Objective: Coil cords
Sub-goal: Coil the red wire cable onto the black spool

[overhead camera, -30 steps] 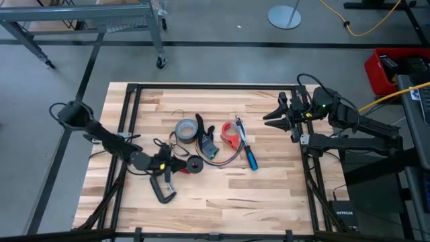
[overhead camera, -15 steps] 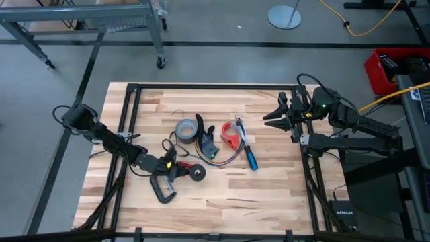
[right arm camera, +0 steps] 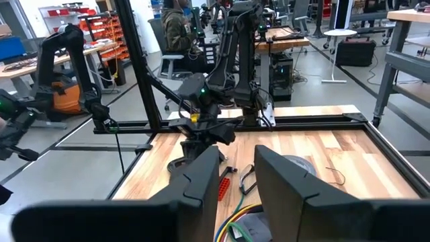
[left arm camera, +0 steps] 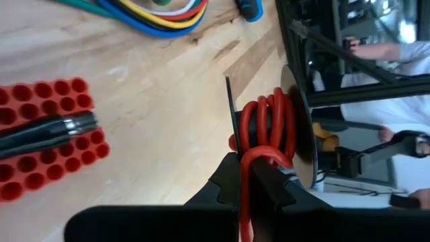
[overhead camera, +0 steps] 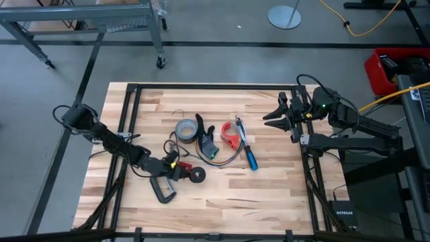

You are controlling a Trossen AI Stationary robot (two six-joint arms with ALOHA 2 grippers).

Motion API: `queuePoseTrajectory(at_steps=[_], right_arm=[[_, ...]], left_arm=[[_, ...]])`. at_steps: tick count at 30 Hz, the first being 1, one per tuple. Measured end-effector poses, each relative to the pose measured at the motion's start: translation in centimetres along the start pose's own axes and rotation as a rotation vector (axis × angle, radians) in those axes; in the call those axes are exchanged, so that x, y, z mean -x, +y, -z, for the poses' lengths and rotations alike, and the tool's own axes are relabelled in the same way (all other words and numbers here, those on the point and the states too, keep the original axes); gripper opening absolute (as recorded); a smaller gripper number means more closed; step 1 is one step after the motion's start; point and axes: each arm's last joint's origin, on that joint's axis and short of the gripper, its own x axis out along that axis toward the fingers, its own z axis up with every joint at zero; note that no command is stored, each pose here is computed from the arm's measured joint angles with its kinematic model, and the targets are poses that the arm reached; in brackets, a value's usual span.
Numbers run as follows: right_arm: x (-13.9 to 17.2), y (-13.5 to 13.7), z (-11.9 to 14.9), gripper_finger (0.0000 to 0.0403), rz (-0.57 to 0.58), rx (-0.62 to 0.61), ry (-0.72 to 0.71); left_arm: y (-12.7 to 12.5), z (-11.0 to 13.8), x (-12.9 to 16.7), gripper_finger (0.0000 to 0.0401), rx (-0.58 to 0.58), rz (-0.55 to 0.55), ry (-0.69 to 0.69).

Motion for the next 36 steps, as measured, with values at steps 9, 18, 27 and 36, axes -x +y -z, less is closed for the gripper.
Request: queuePoseTrajectory(at_steps=[9,18,27,36], right_arm=[[-0.5,-0.3,0.2,0.0099,0.001,-0.009,0.020],[-1.3,-0.7,0.6,0.0099,-0.007,-0.025,0.054],[-1.5,-0.8,0.7,0.0099,-0.024,-0.029,0.061],[-1.5,-0.6,0.7,0.0099,-0.072,-0.030,0.063]], left_arm=[[-1.5,0.1,-0.9,0.0000,-0.038,-0.128,0.013],[-0.9,0.3,-4.4,0.0000,-0.005,-0.202,0.074],[-0.7,-0.4,-7.6,0.0000,0.055,-0.260,0.118],[0.0,-1.0,-7.7,0.0018,0.091,-0.323,0.144]])
